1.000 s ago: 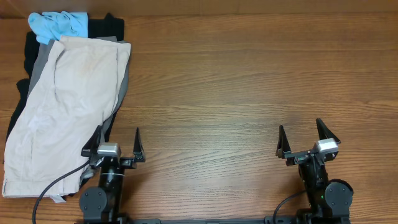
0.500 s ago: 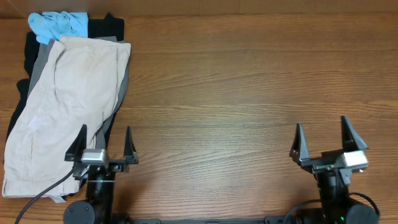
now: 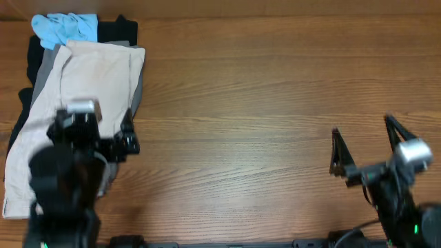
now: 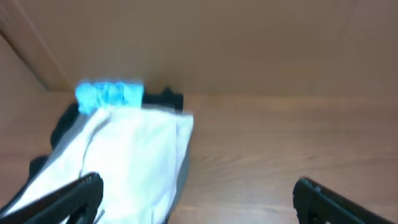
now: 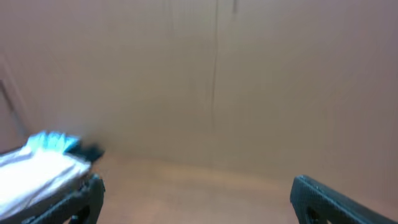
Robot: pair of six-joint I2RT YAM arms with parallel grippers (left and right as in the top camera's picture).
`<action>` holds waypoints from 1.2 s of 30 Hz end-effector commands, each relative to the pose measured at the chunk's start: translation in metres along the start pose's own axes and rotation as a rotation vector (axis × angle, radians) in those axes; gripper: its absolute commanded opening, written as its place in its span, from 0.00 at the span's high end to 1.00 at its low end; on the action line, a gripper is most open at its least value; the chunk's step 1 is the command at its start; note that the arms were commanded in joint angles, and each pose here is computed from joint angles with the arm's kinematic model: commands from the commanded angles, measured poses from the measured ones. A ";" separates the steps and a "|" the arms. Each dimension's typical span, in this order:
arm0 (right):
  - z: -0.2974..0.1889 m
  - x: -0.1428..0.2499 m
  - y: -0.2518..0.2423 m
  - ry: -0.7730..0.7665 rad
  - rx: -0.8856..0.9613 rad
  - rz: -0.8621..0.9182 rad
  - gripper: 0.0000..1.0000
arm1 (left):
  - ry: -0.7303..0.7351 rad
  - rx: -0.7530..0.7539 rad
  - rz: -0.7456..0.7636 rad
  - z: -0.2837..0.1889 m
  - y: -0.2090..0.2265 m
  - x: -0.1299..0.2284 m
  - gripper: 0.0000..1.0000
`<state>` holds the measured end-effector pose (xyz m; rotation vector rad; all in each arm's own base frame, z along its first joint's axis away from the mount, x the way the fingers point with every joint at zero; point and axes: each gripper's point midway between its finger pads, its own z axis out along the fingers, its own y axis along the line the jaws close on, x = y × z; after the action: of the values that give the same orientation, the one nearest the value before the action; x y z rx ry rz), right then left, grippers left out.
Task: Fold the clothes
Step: 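Move the left gripper down onto the beige shorts atop the stack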
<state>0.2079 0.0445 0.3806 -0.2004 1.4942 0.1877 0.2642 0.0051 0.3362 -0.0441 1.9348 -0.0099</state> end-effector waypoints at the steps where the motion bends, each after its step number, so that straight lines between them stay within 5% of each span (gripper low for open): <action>1: 0.027 0.001 0.001 0.142 -0.031 0.073 0.00 | 0.126 -0.012 0.007 0.017 0.000 -0.018 0.00; 8: 0.084 0.068 -0.001 0.550 -0.052 0.264 0.00 | 0.420 0.033 -0.005 0.059 -0.008 0.009 0.00; 19: 0.134 0.172 0.044 0.919 -0.314 0.565 0.00 | 0.837 0.039 -0.015 0.108 -0.008 0.104 0.00; 23: 0.137 0.195 0.057 0.997 -0.396 0.638 0.01 | 0.958 -0.008 -0.031 0.111 0.004 0.130 0.17; 28: 0.138 0.214 0.057 1.049 -0.398 0.650 0.11 | 1.028 -0.143 -0.084 0.111 0.038 0.145 0.17; 36: 0.136 0.221 0.052 1.072 -0.355 0.635 0.13 | 1.167 -0.332 -0.067 0.118 0.079 0.180 0.21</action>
<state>0.3368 0.1269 0.1582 -0.0693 2.5842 0.9845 0.3077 0.0605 0.1384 -0.2970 3.0421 0.1588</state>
